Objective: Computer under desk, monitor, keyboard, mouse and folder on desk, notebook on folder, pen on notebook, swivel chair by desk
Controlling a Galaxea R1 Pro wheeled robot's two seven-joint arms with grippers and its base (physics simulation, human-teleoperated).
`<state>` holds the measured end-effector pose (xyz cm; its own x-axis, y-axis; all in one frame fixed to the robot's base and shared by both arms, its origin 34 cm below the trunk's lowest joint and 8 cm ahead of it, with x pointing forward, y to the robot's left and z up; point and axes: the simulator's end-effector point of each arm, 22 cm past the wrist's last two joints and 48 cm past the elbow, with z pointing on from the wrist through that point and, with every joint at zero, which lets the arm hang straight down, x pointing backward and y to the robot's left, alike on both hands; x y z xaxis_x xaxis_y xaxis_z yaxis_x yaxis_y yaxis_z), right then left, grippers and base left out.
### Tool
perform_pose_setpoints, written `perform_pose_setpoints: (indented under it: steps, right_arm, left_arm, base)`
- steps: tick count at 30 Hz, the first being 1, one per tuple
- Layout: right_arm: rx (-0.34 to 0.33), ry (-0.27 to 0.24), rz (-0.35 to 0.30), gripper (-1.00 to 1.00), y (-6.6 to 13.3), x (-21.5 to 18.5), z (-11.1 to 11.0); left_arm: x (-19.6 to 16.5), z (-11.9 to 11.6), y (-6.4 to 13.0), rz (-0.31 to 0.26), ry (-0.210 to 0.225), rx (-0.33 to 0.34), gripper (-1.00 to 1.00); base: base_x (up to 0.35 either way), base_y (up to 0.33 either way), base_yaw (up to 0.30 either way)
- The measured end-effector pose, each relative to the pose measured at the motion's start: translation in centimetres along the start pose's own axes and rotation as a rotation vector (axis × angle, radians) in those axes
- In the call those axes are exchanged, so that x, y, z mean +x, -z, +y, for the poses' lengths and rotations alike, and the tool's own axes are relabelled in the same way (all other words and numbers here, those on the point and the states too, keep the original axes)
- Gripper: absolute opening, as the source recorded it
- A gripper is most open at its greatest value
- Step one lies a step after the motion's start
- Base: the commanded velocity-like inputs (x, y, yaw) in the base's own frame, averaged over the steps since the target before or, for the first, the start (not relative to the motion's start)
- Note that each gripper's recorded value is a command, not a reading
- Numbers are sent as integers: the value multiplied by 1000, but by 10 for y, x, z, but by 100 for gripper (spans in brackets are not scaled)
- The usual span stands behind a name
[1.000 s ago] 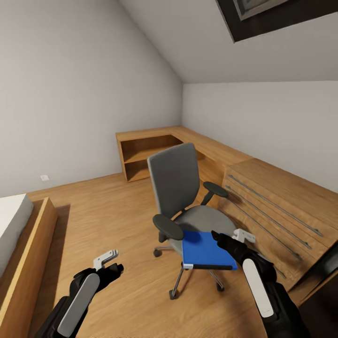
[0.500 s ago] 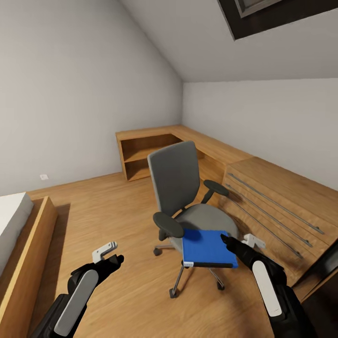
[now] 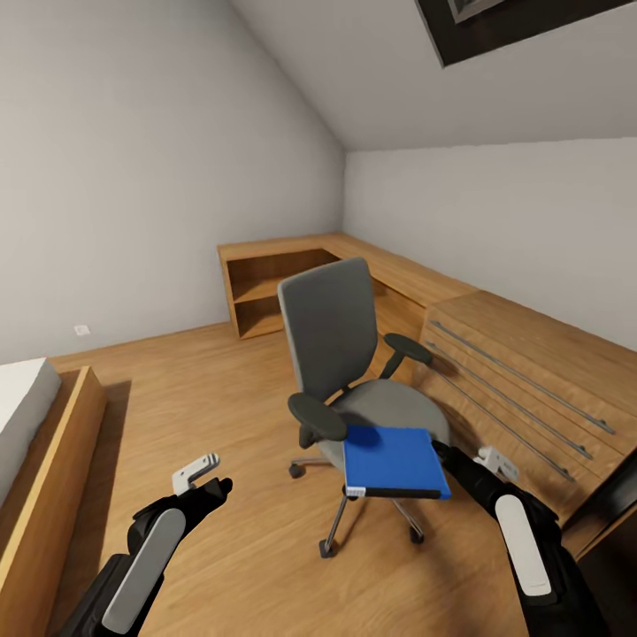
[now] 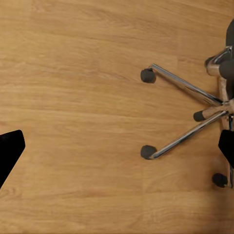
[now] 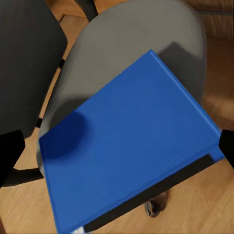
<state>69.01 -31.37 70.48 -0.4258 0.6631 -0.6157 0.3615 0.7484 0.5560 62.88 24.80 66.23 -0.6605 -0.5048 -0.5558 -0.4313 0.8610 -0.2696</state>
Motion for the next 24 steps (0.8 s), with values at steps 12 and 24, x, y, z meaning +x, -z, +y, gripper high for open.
perform_pose_setpoints:
  steps: [12,24]
  right_arm:
    - [-24,-141,49,100,-18,32,-41]
    - [-147,-256,24,100,-22,11,-80]
  left_arm:
    - [15,7,-16,0,1,1,100]
    - [33,14,-33,4,1,-1,100]
  base:
    - [0,0,0]
    - [0,0,0]
